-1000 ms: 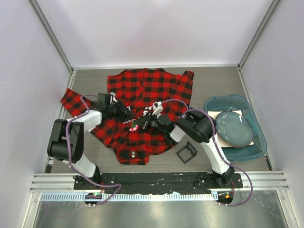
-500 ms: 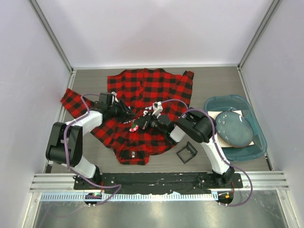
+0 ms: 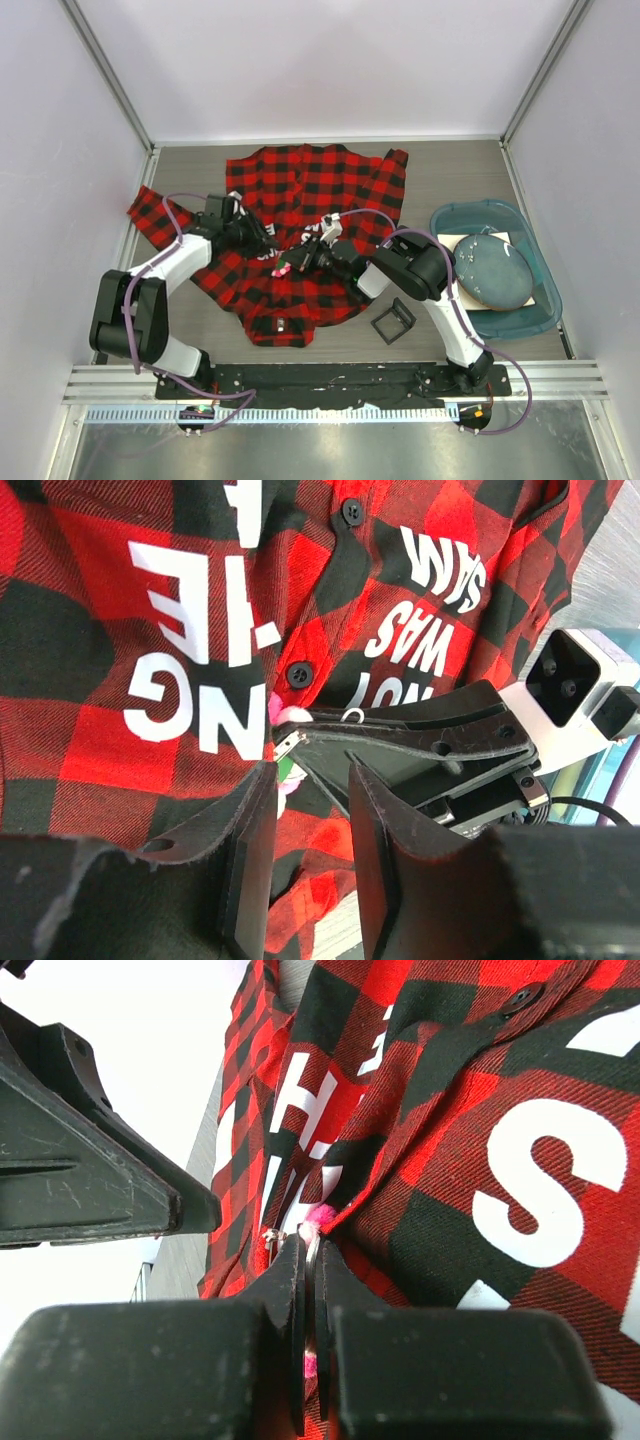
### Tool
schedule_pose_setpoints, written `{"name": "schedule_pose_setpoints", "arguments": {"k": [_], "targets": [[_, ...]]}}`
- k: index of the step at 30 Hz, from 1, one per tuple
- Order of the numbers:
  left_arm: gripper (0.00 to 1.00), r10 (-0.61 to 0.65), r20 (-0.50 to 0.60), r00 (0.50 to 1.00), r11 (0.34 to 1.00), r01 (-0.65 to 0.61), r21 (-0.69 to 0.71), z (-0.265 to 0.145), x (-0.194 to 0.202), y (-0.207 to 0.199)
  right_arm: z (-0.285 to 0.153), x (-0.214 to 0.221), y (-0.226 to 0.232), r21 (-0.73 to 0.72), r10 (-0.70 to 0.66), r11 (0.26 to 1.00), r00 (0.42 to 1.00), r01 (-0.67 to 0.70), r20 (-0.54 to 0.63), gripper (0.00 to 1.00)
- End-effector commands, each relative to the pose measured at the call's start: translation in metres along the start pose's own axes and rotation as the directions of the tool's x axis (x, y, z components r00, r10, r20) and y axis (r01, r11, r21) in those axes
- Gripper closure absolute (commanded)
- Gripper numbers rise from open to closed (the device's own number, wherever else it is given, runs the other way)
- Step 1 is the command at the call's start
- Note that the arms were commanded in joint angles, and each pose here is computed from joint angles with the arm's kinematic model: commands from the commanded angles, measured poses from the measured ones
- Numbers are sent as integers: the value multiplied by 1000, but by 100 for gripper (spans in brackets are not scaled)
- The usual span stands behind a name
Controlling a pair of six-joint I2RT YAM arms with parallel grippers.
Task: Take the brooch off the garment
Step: Open the brooch over the flattened clothing.
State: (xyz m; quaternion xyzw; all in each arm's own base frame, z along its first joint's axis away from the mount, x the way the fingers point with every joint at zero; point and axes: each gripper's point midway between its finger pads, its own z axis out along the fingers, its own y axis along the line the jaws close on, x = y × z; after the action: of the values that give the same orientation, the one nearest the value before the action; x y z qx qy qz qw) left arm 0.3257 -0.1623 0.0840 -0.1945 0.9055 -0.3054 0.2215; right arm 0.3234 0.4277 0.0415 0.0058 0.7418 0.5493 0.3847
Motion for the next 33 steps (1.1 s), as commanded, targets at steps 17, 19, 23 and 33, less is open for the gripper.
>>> {"name": "schedule_pose_setpoints", "arguments": {"k": [17, 19, 23, 33], "targets": [[64, 60, 32, 998, 998, -60, 4, 17, -11, -20, 5, -2, 14, -35, -13, 999, 1000, 13, -12, 99], [64, 63, 31, 998, 998, -63, 7, 18, -12, -21, 5, -2, 14, -37, -14, 999, 1000, 13, -9, 99], [61, 60, 26, 998, 998, -61, 18, 22, -11, -24, 5, -3, 16, -41, -13, 999, 1000, 12, -10, 99], [61, 59, 27, 998, 998, -60, 31, 25, -12, -29, 6, -2, 16, -43, -14, 999, 1000, 14, -12, 99]]}}
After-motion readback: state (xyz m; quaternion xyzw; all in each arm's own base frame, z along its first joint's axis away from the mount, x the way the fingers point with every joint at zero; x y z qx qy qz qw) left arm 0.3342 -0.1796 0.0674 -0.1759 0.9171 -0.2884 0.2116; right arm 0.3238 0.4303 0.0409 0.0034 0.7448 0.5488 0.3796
